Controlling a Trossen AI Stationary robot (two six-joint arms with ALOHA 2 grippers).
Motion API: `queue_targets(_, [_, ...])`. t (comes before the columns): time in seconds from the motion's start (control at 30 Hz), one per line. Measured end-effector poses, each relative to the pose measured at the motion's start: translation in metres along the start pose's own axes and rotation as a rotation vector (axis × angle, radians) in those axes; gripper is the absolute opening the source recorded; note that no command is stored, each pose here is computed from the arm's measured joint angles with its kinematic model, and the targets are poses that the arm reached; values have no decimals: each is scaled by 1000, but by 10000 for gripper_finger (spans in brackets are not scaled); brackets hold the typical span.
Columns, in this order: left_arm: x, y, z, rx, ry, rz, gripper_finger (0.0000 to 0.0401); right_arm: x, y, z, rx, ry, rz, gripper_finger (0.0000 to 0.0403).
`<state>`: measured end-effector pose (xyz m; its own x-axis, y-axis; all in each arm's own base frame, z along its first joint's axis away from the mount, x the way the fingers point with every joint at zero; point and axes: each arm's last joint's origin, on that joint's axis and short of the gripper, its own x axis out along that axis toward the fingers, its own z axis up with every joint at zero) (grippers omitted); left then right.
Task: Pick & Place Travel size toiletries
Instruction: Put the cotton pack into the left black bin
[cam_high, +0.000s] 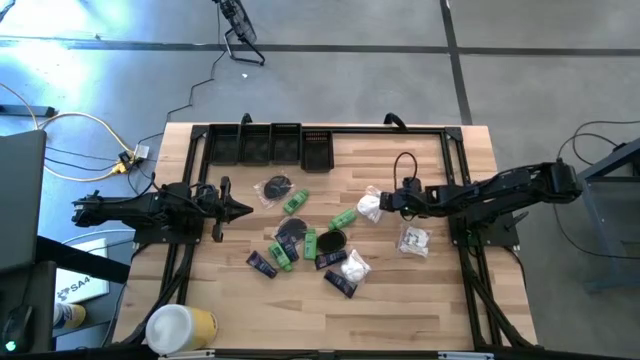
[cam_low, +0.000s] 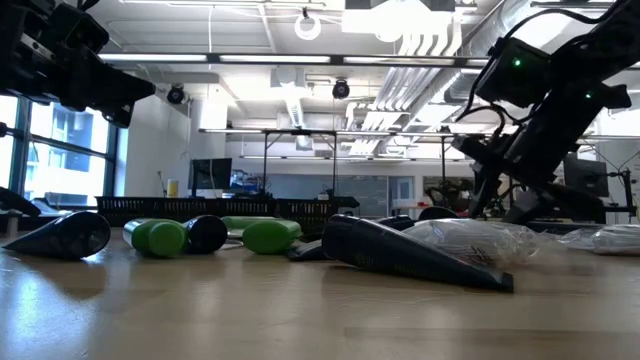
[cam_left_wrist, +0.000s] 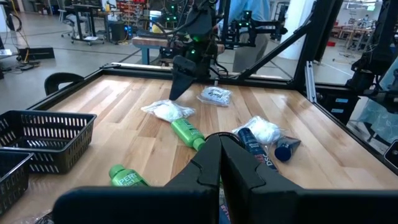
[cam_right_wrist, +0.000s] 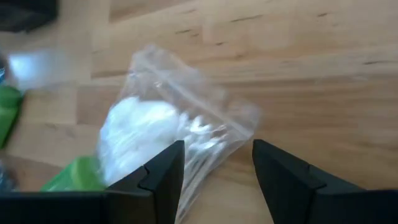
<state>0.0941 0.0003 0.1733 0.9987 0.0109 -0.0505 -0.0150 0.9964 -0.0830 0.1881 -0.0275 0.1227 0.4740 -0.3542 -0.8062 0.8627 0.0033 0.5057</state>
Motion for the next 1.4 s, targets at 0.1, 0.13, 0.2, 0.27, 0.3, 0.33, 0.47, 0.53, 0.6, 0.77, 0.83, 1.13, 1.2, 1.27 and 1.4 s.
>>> queue_targets(0.1, [0,0,0,0,0,0,2,1,-1,3,11,-17,-8,183])
queue_targets(0.13, [0,0,0,0,0,0,2,1,-1,4,17,-29,-10,183])
queue_targets(0.2, [0,0,0,0,0,0,2,2,-1,7,29,-44,-15,183])
queue_targets(0.27, [0,0,0,0,0,0,2,3,-2,10,32,-39,-19,183])
queue_targets(0.3, [0,0,0,0,0,0,2,3,-2,11,32,-27,-19,183])
queue_targets(0.33, [0,0,0,0,0,0,2,3,-2,12,30,-15,-20,183])
queue_targets(0.47, [0,0,0,0,0,0,2,5,-1,15,13,21,2,183])
queue_targets(0.53, [0,0,0,0,1,0,2,5,0,16,1,20,13,183])
queue_targets(0.6, [0,0,0,0,0,0,2,5,1,18,-3,14,19,183])
queue_targets(0.77, [0,0,0,0,1,0,2,6,3,20,-7,31,49,183])
queue_targets(0.83, [0,0,0,0,1,0,2,6,4,20,-17,40,62,183])
queue_targets(1.13, [0,0,0,0,1,0,2,8,-4,16,-1,83,48,183])
queue_targets(1.2, [0,0,0,0,1,0,2,9,-8,15,7,79,65,183])
queue_targets(1.27, [0,0,0,0,1,0,2,11,-14,12,15,72,84,183])
queue_targets(1.4, [0,0,0,0,1,0,2,13,-21,9,24,55,146,171])
